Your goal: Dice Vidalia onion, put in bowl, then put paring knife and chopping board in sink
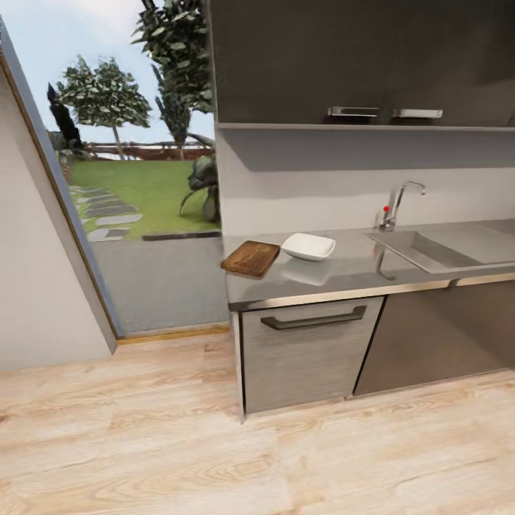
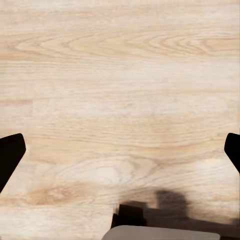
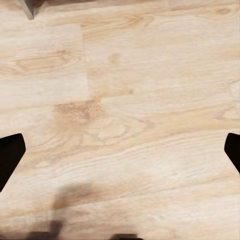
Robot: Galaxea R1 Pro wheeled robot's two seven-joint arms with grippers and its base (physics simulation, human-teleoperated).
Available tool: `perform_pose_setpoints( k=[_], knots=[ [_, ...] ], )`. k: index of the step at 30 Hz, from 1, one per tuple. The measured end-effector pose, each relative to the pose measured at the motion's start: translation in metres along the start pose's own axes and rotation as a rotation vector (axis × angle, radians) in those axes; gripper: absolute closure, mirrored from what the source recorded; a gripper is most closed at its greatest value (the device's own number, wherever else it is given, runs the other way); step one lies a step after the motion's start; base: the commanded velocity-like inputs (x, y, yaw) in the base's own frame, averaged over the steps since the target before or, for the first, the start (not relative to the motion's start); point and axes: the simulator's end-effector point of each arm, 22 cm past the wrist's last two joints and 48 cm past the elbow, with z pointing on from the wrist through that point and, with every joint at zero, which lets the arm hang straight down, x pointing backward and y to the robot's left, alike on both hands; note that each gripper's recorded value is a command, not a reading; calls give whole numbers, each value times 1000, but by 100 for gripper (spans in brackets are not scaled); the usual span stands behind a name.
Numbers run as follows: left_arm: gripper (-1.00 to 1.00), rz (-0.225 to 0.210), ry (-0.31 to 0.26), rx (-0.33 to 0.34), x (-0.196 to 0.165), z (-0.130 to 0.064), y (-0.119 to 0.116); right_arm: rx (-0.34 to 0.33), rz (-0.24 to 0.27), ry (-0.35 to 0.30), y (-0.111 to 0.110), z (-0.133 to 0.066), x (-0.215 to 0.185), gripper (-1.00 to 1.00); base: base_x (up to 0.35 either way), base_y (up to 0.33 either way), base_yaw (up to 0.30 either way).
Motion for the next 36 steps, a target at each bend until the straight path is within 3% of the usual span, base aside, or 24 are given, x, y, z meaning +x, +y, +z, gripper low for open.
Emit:
perform_pose_setpoints(
  k=[25, 36],
  knots=[
    [-100, 0, 0, 0, 0, 0, 0, 0, 0, 0, 0, 0, 0, -100, 124, 273, 0],
    [-100, -2, -8, 1, -2, 0, -2, 1, 0, 0, -1, 0, 0, -100, 27, 50, 0]
  ],
)
